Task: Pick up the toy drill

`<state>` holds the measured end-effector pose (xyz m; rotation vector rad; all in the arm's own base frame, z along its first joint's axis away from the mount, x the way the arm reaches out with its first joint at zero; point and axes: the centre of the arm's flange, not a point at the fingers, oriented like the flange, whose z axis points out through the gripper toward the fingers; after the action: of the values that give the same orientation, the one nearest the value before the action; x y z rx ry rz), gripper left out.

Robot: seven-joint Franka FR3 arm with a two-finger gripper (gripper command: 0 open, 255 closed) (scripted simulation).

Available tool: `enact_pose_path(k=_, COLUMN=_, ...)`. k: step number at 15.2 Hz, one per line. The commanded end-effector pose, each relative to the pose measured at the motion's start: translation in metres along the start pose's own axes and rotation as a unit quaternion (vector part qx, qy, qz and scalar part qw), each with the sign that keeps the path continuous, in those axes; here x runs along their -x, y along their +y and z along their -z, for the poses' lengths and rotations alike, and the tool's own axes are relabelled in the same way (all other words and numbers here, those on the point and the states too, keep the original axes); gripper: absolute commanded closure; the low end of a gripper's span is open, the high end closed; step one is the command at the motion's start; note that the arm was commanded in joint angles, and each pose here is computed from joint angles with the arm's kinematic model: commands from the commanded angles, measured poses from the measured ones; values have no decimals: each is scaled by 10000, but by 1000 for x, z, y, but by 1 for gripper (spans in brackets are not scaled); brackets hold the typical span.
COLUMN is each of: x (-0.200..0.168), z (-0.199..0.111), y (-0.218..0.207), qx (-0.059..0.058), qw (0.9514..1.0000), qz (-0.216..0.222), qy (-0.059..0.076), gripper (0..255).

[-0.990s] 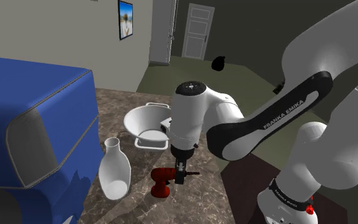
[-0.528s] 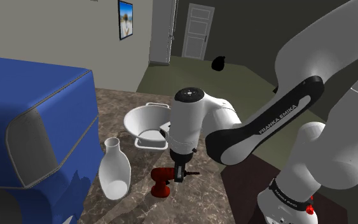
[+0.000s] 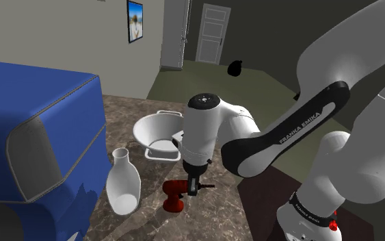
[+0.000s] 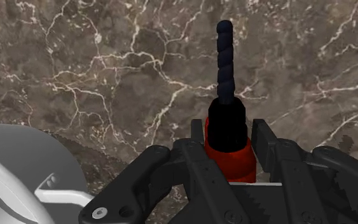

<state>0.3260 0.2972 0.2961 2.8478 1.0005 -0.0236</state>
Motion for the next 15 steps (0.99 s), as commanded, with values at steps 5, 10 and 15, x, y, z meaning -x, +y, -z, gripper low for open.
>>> enact_pose_path(k=5, x=2, z=28, y=3, qx=-1, qw=10000, qz=1, qy=0, gripper=255)
enact_pose_path(k=10, x=3, z=54, y=6, qx=-1, qw=10000, qz=1, qy=0, gripper=255)
enact_pose_path(k=15, x=4, z=76, y=9, qx=-1, qw=10000, qz=1, qy=0, gripper=255)
